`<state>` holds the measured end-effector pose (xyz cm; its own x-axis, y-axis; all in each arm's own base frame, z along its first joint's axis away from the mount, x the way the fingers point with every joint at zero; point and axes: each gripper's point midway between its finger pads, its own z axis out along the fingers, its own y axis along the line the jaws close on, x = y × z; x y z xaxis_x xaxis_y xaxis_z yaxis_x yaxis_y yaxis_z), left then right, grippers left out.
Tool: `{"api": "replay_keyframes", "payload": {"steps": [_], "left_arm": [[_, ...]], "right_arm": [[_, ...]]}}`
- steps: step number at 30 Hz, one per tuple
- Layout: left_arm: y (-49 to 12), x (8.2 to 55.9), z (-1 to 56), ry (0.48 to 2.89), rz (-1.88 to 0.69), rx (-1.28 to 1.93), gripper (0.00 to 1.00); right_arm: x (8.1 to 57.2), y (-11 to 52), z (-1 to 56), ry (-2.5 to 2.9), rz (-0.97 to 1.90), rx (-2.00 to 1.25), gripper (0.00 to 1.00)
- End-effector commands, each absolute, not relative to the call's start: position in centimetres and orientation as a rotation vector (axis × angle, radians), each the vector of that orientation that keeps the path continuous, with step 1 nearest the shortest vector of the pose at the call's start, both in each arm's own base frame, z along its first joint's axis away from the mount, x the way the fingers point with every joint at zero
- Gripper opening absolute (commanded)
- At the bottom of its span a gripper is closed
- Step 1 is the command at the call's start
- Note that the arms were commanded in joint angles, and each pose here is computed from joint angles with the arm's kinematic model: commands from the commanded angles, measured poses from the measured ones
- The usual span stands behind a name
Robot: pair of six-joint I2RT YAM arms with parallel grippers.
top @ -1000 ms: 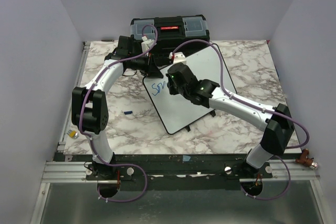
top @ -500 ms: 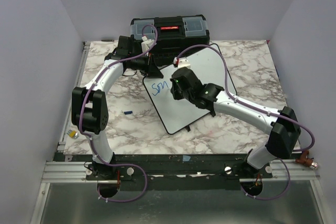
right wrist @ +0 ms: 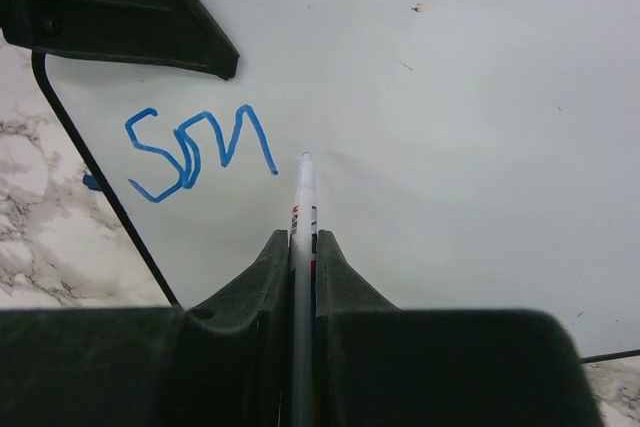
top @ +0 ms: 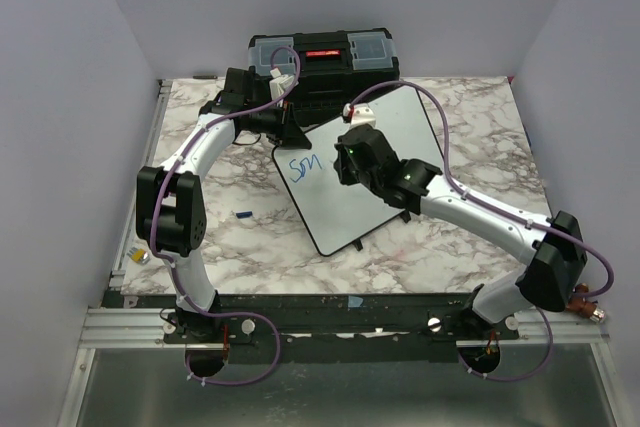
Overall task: Write a sentence on the whiteboard
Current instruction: Write a sentence on the whiteboard stand.
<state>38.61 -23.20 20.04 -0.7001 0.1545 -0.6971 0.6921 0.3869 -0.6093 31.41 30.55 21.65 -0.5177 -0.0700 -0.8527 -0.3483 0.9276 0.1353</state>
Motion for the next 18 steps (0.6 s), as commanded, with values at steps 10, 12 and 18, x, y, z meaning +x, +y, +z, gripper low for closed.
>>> {"api": "replay_keyframes", "payload": {"steps": [10, 12, 18], "left_arm": [[-23.1, 40.0, 21.2, 1.979, -1.159, 0.826, 0.0], [-23.1, 40.1, 21.2, 1.979, -1.159, 0.826, 0.0], [-23.1, 40.1, 21.2, 1.981, -1.163, 0.824, 0.0]], "right_arm": [[33.5, 30.8, 23.2, 2.046, 0.366, -0.279, 0.01], [33.5, 31.2, 23.3, 2.043, 0.388, -0.288, 0.01], [33.4, 33.1, 23.6, 2.029, 0.477, -0.34, 0.01]]}}
